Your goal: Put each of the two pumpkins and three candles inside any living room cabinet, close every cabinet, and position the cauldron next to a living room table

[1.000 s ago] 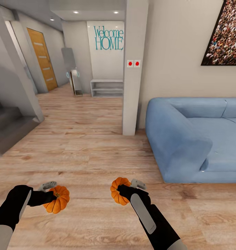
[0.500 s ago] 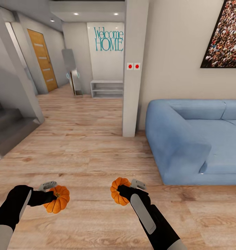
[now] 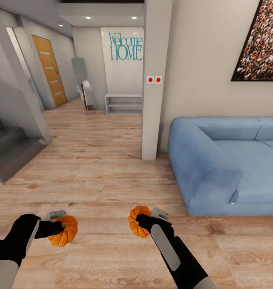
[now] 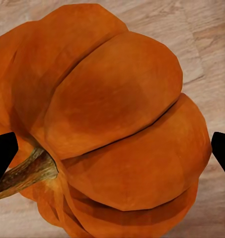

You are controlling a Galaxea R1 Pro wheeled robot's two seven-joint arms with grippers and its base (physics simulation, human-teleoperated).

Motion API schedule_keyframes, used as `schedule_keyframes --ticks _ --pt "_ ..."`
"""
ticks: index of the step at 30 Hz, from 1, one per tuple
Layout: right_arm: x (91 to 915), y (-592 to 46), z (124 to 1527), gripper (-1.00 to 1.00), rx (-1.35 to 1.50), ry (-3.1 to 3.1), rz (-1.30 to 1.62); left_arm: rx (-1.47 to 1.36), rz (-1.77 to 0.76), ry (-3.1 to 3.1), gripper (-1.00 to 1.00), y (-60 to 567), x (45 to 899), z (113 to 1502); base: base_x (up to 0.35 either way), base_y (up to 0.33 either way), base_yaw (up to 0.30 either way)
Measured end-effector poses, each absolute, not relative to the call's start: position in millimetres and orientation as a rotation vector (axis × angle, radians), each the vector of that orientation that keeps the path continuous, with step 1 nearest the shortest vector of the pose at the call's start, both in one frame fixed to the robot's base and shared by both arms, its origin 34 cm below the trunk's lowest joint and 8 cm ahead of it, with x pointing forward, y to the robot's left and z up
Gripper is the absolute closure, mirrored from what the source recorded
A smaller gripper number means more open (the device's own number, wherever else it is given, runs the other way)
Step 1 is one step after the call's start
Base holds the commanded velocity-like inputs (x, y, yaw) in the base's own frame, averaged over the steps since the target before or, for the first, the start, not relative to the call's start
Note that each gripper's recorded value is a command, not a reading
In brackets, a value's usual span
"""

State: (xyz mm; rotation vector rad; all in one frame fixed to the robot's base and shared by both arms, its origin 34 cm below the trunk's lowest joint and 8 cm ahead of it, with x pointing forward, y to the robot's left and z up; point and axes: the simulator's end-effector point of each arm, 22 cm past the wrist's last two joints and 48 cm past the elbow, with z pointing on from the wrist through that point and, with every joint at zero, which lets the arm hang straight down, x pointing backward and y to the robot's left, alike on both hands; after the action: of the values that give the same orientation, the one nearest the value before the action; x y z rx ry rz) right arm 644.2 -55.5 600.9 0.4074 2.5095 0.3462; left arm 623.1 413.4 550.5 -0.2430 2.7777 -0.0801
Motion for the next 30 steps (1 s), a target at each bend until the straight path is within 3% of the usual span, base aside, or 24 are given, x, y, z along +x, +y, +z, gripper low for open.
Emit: schedule_keyframes --ticks 5,15,20,30 --pt "644.7 -58.9 609.3 1.00 0.414 2.515 0.326 -0.261 -0.005 2.781 1.00 415.9 623.8 556.3 0.000 0.000 0.000" --pt "641.9 -118.3 616.2 1.00 0.399 2.516 -0.053 -0.251 -0.023 2.777 1.00 394.3 629.4 569.3 0.000 0.000 0.000" --pt "645.9 -143.0 629.6 1.00 0.364 2.473 -0.210 -0.265 0.145 2.746 1.00 392.5 633.9 569.6 0.000 0.000 0.000" --pt "639.1 -147.9 622.0 1.00 0.349 2.492 -0.255 -0.293 0.194 2.742 1.00 388.8 632.8 570.4 0.000 0.000 0.000"
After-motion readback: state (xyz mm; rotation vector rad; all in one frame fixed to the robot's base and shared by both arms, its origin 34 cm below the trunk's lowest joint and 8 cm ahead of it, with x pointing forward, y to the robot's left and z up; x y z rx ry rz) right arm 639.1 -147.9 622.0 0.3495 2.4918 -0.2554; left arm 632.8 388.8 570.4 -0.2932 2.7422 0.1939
